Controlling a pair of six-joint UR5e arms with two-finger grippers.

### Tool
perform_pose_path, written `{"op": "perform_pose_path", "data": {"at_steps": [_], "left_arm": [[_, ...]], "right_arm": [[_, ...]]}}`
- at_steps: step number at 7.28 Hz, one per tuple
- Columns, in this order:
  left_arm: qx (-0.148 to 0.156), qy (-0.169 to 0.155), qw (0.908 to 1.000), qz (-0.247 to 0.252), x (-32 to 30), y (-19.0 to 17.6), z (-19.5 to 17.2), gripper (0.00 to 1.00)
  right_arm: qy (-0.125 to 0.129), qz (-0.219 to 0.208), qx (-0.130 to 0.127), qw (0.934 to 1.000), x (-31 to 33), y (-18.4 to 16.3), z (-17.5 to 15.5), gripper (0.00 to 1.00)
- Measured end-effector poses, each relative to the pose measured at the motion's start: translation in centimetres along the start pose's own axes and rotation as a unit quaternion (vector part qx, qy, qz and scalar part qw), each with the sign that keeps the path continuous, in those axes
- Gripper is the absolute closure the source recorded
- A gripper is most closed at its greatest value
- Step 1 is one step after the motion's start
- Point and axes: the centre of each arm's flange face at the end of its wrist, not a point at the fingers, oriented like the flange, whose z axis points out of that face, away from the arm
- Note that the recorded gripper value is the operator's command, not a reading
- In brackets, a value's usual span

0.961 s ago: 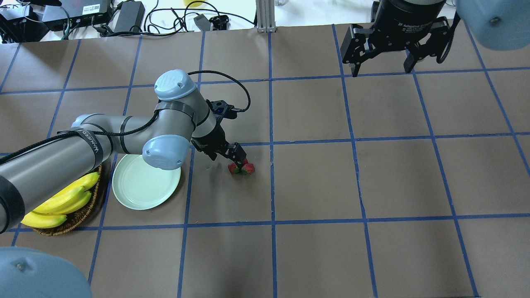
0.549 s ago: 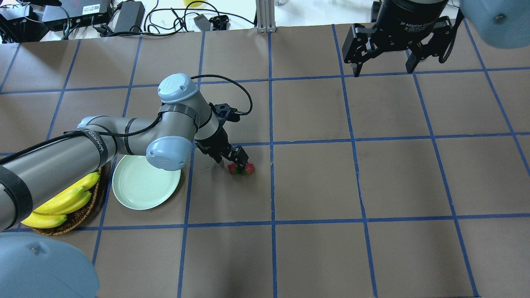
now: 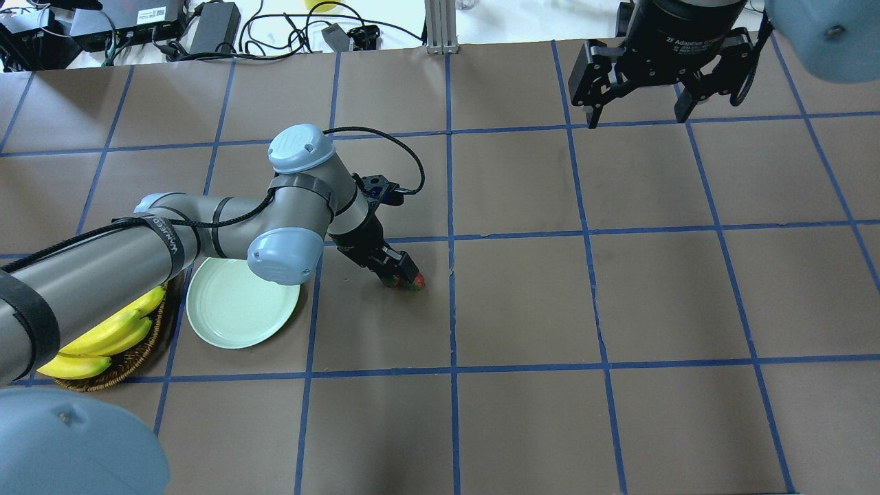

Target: Collect all strawberries into plate

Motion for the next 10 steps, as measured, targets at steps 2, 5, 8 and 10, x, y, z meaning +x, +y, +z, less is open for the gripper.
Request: {"op": "perform_pose_path", "data": {"at_steps": [2,5,8,10], "left_arm": [[0.011,-0.005,0.9999,0.002,0.2,-0.2,-1.1,1.0],[0.029,-0.018,0.9994,0.005,0.2,-1.0,-3.5,0.61],[0.039,-0.018,0.9979,-0.049,0.4,-1.6,-4.9,0.0],[0.04,-0.012,0.989,-0.142,0.2,-2.1,-4.8,0.0]], "right_arm": [[0.0,-0.004,-0.001,1.0,0.0,0.0,0.0,0.0],[0.0,-0.014,-0.002,0.9999,0.0,0.0,0.1,0.0],[0.0,-0.016,-0.003,0.9999,-0.1,0.1,0.2,0.0],[0.0,-0.017,-0.004,0.9999,-0.1,0.2,0.3,0.0]]}}
